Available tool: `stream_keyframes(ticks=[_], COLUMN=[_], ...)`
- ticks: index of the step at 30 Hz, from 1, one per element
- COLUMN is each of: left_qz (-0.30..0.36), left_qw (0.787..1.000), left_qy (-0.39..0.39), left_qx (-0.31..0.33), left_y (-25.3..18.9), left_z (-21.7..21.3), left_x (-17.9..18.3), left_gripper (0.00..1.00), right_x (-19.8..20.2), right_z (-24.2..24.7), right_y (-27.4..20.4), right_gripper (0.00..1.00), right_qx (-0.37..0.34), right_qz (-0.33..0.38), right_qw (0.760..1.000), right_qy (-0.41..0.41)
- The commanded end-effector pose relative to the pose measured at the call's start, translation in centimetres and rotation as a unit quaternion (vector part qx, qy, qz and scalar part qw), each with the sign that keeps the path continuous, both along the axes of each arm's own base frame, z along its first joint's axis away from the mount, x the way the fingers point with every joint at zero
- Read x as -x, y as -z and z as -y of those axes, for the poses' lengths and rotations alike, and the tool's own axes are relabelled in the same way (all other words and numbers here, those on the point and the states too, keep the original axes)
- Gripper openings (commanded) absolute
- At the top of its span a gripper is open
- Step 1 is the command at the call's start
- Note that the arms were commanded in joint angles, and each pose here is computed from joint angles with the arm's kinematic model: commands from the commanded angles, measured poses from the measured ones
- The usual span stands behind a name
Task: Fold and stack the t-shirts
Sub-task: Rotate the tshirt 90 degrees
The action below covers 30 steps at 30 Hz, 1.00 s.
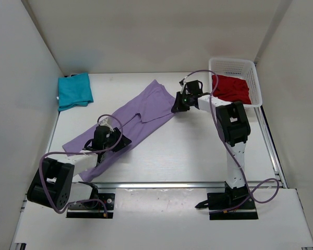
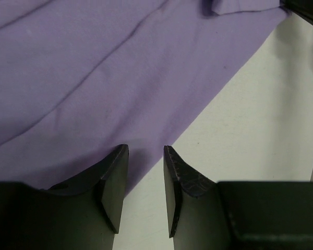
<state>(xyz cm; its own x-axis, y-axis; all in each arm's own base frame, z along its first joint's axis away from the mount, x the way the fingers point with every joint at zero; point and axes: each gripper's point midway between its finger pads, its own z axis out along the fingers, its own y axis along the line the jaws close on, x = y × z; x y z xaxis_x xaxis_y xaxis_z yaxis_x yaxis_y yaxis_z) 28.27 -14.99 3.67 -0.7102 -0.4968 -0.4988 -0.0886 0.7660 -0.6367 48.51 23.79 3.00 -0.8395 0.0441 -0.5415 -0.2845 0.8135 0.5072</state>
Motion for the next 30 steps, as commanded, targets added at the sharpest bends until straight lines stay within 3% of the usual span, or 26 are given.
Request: stream_keyframes(ticks=[1,14,19,24,30], left_qz=[0.021,0.012,0.003,0.012,0.06], left_qw=[1.0,1.0,1.0,1.0,0.998], left_qy=[0.001,0.003,0.001,-0.002,-0.005], left_qx=[0.008,0.003,0.006,0.009,0.024], left_y=[-0.9,-0.2,0.3,-0.7,-5.0], left_z=[-0.2,-0.4,-0.5,-1.0,-1.1], left_x=[-0.2,0.3,0.8,0.8,0.1], left_gripper=[0.44,0.45,0.44,0.44,0.45], right_x=[-2.0,-4.2,-4.6,-4.2,-2.0], right_z=[1.7,3.5,3.8,3.7,2.7], right_y=[-3.9,-5.3,-3.2,-4.3,-7.7], right_gripper=[0.01,0.0,0.01,0.18,0.22], right_qx=[-0.004,-0.004,0.015,0.038,0.055], right_qz=[0.044,0.052,0.03,0.045,0.059], right_qw=[0.999,0.998,0.999,0.997,0.996], right_qy=[0.023,0.043,0.038,0.04,0.048])
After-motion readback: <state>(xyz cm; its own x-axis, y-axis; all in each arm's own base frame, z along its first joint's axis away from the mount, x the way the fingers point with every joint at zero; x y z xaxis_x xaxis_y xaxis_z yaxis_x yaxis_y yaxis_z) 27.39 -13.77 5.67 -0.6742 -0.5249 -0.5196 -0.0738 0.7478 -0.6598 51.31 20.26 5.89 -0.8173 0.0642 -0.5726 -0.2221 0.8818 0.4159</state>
